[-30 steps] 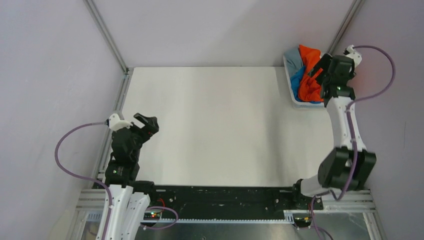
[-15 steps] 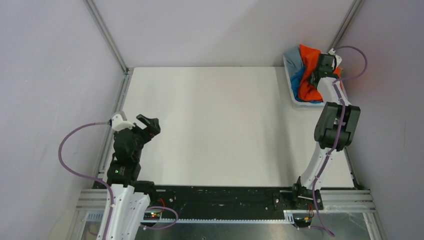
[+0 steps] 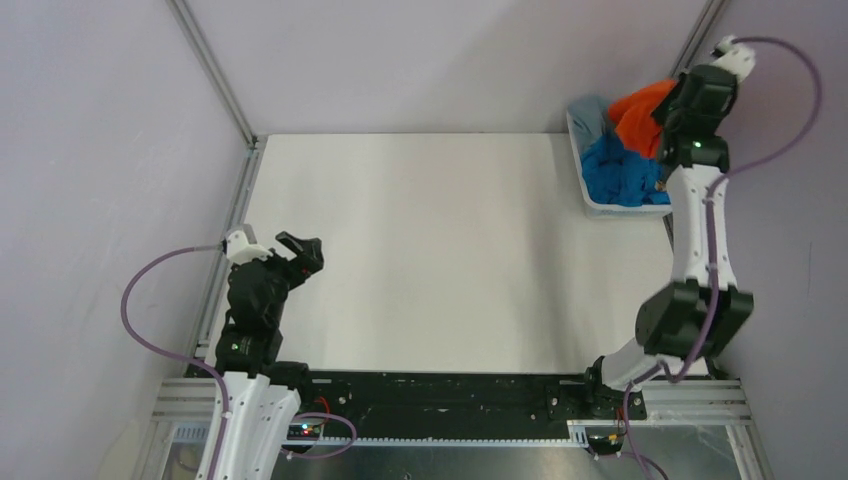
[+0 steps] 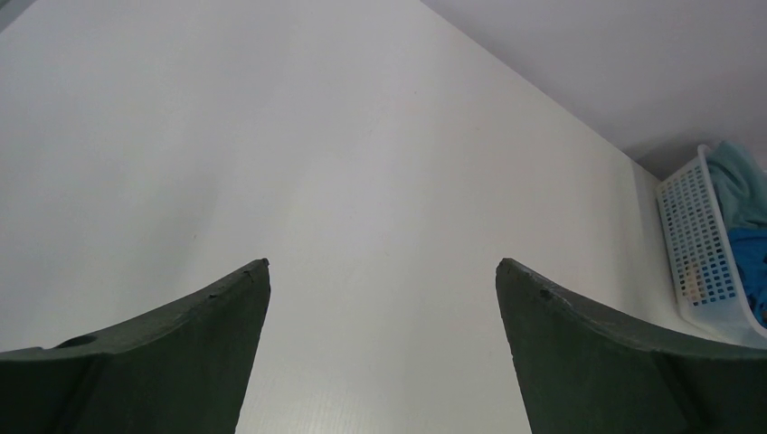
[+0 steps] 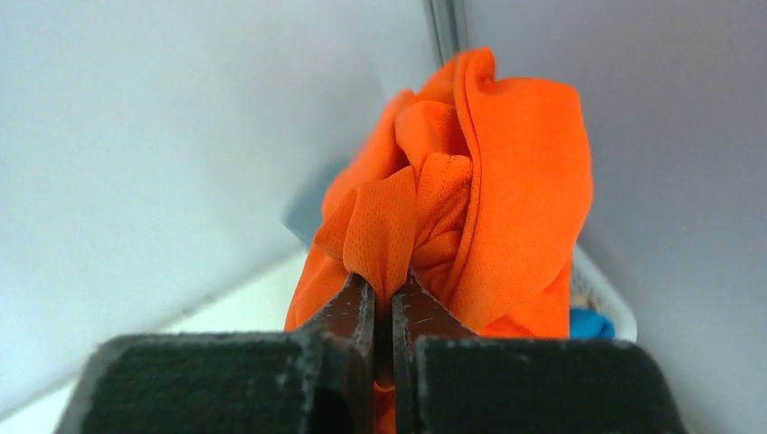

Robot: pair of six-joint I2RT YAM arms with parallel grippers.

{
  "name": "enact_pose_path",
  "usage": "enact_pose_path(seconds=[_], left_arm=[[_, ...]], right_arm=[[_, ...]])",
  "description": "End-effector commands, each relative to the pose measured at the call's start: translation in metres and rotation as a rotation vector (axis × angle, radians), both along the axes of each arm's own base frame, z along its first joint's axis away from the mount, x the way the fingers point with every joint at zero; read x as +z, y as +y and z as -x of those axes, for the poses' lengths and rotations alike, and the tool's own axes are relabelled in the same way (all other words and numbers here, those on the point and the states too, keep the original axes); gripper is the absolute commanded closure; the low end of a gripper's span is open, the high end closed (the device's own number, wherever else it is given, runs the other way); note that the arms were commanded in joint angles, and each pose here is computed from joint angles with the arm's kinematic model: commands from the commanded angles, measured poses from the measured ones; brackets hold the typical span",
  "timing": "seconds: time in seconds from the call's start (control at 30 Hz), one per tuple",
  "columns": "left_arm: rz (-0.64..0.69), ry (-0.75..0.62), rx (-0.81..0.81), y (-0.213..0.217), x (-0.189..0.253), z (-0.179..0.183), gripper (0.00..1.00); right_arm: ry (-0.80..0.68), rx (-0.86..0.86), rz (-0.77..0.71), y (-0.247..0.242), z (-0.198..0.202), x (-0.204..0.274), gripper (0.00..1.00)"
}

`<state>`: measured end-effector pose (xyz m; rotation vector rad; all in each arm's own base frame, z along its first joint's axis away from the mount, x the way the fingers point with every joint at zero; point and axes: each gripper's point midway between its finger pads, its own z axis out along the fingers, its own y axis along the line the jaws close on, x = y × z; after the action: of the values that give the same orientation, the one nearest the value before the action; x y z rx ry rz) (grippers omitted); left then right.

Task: Fold and stack the t-shirts
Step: Grab crumpled tshirt from bin with the right arm, then move the tshirt to the center of the board

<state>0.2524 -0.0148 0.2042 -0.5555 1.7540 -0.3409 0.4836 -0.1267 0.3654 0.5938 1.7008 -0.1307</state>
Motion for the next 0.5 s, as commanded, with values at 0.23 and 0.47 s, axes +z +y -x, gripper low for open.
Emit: enact_pose_path(seconds=[0.23,0.47], left_arm=[[0.032,-0.066,-0.056,-0.011,0.012,0.001,0.02],[0.071,-0.067,-0.071,-0.016,0.012,0.001,0.02]], right_arm=[[-0.641,0.534,0.193,0.164,0.127,0.265,1.0],[-0.687,0.917,0.124,0.273,0.175,0.274,1.0]])
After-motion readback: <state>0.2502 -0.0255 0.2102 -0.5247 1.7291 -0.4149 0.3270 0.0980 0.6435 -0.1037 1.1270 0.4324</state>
